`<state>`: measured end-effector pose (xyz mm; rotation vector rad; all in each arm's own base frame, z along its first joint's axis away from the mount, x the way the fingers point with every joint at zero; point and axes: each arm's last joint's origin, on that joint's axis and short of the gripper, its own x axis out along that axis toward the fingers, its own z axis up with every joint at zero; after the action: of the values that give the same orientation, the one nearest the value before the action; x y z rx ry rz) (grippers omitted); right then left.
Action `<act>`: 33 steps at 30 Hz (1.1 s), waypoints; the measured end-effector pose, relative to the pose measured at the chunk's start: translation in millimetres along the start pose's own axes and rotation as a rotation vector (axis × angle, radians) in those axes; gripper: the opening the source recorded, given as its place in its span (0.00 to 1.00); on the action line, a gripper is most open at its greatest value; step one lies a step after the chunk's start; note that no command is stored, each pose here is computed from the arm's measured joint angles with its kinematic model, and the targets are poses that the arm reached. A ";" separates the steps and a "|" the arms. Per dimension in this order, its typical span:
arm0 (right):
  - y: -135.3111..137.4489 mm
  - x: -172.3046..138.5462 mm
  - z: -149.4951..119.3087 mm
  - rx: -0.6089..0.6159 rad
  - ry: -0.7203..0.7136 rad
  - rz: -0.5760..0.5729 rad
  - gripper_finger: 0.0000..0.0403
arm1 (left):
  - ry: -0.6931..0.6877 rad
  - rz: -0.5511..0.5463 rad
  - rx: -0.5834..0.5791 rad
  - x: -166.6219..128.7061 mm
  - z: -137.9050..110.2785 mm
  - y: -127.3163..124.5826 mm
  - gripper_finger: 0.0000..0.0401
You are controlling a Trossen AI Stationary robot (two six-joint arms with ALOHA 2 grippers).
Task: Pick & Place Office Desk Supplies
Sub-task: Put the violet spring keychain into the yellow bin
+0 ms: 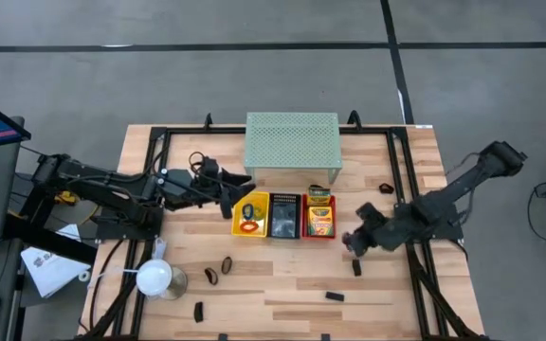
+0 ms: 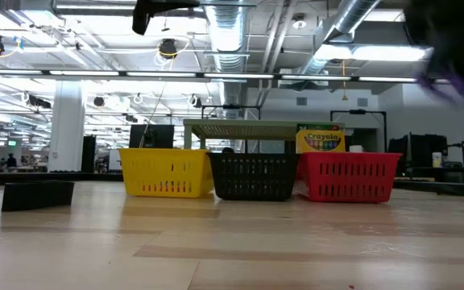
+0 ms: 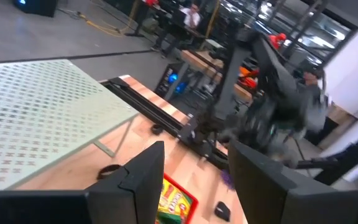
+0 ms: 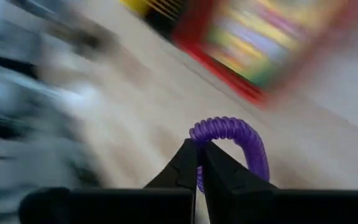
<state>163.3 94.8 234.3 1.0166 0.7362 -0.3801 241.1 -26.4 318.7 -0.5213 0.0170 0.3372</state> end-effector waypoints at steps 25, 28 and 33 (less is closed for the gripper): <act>91.0 -34.4 80.2 -0.021 -0.544 0.912 0.00 | -0.094 -0.468 -0.409 79.1 -54.4 -27.2 0.49; 92.8 -27.7 84.7 -0.008 -0.572 0.922 0.00 | -0.110 -0.479 -0.407 85.2 -51.9 -32.6 0.48; 93.2 -18.0 92.1 0.015 -0.581 0.930 0.00 | -0.156 -0.493 -0.361 88.9 -41.4 -38.2 0.47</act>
<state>241.5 59.7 335.1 1.0785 -0.2894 0.1406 340.3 -50.1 292.3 -0.8321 -0.3239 -0.1075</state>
